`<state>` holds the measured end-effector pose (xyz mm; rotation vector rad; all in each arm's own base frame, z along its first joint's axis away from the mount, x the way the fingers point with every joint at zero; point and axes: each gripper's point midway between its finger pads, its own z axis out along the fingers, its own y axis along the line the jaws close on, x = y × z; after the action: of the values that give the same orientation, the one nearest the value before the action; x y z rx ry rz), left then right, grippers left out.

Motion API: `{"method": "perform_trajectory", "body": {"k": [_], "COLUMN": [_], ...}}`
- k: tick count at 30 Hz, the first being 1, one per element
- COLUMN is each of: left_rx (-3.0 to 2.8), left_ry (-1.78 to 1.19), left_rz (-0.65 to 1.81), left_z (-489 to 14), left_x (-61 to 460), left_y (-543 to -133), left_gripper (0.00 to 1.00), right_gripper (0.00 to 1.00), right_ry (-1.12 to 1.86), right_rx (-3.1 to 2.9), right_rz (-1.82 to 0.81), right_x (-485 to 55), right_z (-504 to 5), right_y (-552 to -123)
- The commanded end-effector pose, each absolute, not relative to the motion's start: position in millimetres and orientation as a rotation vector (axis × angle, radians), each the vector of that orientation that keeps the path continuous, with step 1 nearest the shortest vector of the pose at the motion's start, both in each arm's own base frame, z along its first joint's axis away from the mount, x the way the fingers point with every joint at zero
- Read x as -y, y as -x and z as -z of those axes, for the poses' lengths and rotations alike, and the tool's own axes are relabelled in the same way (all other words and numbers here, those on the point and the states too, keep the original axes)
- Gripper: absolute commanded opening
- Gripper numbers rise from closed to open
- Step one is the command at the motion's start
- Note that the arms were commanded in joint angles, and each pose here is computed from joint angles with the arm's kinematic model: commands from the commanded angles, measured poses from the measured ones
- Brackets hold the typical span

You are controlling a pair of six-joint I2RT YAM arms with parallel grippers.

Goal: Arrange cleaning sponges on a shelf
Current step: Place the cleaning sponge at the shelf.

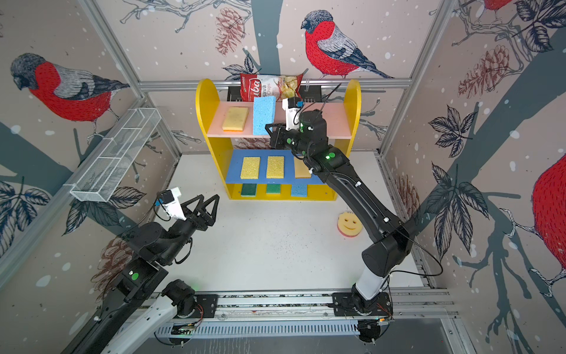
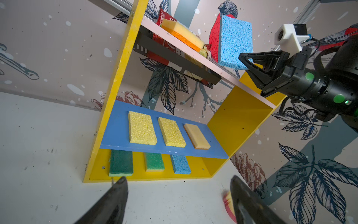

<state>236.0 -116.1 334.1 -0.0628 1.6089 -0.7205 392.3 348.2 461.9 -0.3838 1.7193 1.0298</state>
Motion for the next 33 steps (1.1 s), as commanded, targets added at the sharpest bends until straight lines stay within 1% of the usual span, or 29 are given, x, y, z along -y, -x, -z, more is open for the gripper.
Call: {"method": "perform_trajectory", "body": {"k": [1,22,28,30,33], "left_rx": [-1.596,-1.632,-1.641,-1.642,-1.644], "left_ry": [0.052,0.022,0.026,0.025,0.02], "left_rz": [0.721,0.744,0.749,0.75,0.753], "left_z": [-339.2,-336.3,-332.4,-331.7,-331.8], "left_x": [117.0,129.6,130.5,130.8,131.9], "left_y": [-236.4,-244.9,-245.6,-245.7,-245.7], "left_gripper": [0.82,0.82,0.82,0.82,0.82], "right_gripper": [0.0,0.0,0.09,0.16,0.3], "right_ry": [0.418,0.364,0.364,0.365,0.364], "right_rx": [-1.728,-1.832,-1.858,-1.856,-1.848], "right_rz": [-1.027,-0.934,-0.913,-0.918,-0.917], "right_x": [-351.7,-345.3,-345.8,-346.0,-345.0], "right_z": [-461.0,-436.1,-426.1,-425.4,-426.3], "right_y": [-393.1,-422.8,-424.8,-424.1,-423.2]}}
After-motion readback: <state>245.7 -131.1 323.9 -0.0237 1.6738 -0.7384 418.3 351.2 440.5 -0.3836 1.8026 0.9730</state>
